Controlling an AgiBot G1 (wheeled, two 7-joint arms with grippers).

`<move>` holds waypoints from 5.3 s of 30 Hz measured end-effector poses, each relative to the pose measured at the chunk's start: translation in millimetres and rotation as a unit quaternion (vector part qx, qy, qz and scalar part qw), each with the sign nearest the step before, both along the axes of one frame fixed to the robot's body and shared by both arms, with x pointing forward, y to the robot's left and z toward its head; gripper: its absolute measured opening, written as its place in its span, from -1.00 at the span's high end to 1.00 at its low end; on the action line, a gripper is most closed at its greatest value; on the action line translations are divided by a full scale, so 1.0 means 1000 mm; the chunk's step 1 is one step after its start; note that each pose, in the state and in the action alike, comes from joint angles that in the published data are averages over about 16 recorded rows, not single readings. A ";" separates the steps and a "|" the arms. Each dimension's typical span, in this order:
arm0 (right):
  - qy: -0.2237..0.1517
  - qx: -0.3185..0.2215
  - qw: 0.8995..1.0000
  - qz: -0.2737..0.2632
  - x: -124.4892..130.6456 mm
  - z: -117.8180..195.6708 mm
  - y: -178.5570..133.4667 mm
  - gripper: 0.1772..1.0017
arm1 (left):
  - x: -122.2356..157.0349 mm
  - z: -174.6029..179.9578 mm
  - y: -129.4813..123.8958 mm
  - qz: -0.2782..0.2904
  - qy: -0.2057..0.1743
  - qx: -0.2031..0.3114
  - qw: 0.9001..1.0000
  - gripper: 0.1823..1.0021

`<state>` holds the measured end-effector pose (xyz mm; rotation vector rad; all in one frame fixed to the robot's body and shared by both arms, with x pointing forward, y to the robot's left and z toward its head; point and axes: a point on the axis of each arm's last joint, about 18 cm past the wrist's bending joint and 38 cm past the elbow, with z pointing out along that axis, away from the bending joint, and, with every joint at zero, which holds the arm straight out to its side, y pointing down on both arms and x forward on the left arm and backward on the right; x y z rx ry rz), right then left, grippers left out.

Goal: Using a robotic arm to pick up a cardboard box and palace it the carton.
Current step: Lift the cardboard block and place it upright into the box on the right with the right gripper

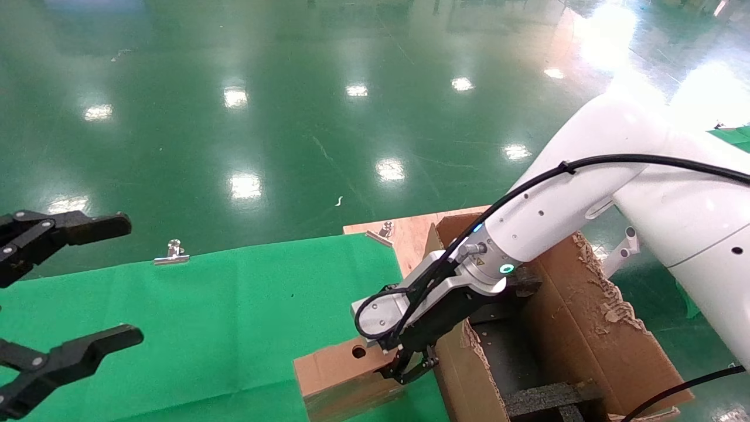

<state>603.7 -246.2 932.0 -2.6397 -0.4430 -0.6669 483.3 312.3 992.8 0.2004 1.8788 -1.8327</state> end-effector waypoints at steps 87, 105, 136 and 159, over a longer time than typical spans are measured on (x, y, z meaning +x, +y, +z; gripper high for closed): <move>-0.046 0.267 0.821 -0.503 -0.144 0.063 -0.301 0.65 | 0.000 0.000 0.000 0.000 0.000 0.000 1.000 -1.00; -0.023 0.325 0.705 -0.630 -0.129 0.015 -0.299 0.67 | 0.000 0.000 0.000 0.000 0.000 0.000 1.000 -1.00; -0.044 0.319 0.636 -0.701 -0.088 -0.006 -0.299 0.68 | 0.000 0.000 0.000 0.000 0.000 0.000 1.000 -1.00; -0.042 0.311 0.580 -0.751 -0.056 -0.053 -0.286 0.68 | 0.000 0.000 0.000 0.000 0.000 0.000 1.000 -1.00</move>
